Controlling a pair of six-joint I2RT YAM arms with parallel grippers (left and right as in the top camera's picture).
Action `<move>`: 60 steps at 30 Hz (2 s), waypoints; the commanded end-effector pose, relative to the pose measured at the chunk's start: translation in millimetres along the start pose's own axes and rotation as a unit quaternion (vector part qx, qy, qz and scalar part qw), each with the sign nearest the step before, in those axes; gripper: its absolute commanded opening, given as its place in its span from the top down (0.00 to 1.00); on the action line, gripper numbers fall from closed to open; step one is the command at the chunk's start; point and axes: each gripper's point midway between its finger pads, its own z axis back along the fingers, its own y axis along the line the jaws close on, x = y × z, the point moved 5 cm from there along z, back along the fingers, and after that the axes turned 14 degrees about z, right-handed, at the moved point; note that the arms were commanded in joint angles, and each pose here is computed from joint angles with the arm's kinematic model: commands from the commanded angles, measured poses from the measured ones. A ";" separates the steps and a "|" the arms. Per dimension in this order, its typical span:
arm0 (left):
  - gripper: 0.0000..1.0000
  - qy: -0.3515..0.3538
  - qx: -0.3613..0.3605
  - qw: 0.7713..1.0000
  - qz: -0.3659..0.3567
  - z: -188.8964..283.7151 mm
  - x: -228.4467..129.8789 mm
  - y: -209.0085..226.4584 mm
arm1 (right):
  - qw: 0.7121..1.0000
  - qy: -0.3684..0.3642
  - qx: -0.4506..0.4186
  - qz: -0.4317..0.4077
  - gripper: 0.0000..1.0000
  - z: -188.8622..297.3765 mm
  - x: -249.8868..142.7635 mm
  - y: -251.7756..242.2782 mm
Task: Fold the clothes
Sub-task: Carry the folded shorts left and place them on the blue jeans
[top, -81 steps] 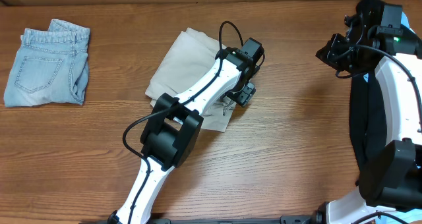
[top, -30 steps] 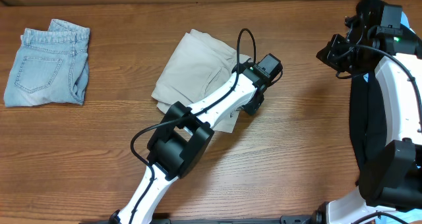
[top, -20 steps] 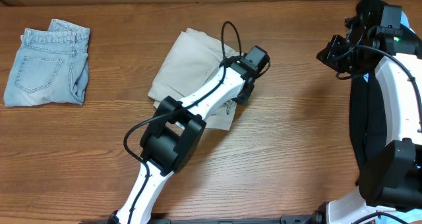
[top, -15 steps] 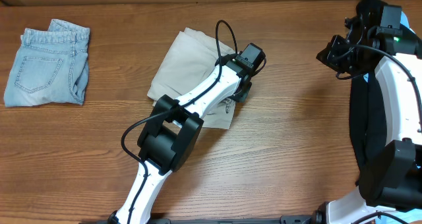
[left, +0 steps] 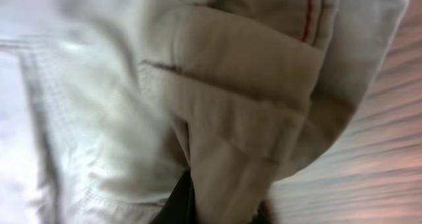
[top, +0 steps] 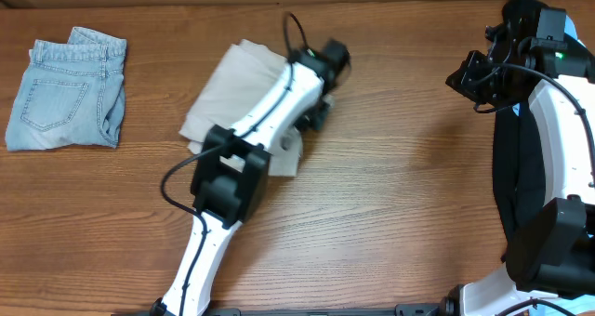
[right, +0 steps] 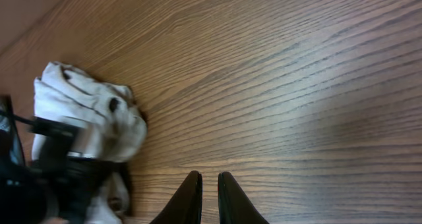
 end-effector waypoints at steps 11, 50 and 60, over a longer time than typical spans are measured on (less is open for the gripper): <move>0.96 -0.197 -0.026 0.974 0.112 202.4 32.8 180.4 | 1.000 -0.009 -0.002 0.009 0.87 2.5 4.4 -0.3; 0.96 -0.284 0.175 0.905 0.264 110.5 -25.6 609.5 | 1.000 0.022 -0.006 -0.013 0.82 2.6 -8.2 -1.1; 0.96 -0.295 0.089 0.924 0.226 94.7 -1.7 575.1 | 1.000 0.012 -0.006 -0.010 0.81 2.5 -4.0 -1.2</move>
